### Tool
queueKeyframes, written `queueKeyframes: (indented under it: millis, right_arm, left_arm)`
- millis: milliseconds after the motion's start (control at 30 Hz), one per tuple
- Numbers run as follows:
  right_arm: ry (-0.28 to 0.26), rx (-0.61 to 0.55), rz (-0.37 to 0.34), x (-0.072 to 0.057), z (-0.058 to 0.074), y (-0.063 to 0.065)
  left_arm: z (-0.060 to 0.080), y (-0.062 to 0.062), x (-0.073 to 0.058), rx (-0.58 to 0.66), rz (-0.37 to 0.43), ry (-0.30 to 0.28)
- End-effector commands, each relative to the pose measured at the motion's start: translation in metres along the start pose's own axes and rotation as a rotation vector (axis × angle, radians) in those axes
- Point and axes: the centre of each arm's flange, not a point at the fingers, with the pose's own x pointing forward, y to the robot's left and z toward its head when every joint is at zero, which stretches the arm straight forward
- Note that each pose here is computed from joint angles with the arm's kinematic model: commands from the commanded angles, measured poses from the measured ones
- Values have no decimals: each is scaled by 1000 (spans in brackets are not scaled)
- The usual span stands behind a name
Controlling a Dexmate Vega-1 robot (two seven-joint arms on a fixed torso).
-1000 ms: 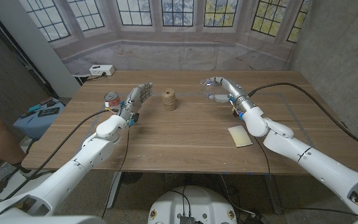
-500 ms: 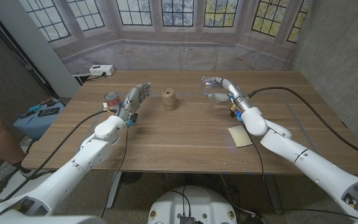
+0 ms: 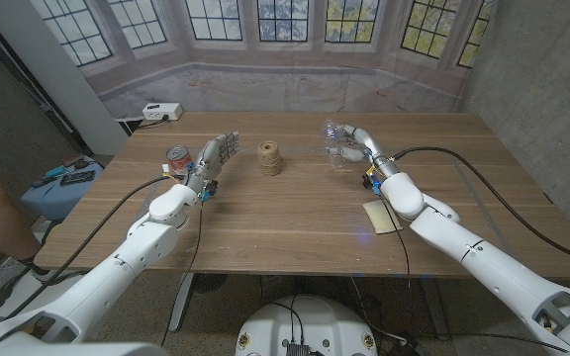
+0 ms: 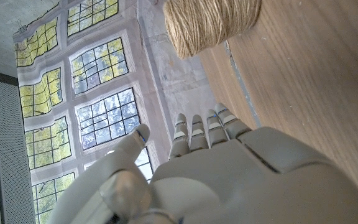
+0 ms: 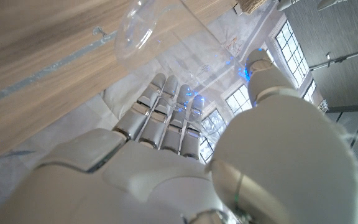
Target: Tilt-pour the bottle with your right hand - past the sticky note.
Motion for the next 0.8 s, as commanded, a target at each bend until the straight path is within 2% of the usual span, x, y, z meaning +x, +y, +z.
queueKeyframes:
  millis: [33,333,800]
  right_arm:
    - [30,144,-15,-6,-14,7]
    - [17,183,-39,-10,-20,10]
    - [3,183,-79,-9,-27,16]
  left_arm:
    - [0,1,1,-5,3,-4]
    - [0,0,2,-1,-4,-1]
    - [2,3,0,2,5,-10]
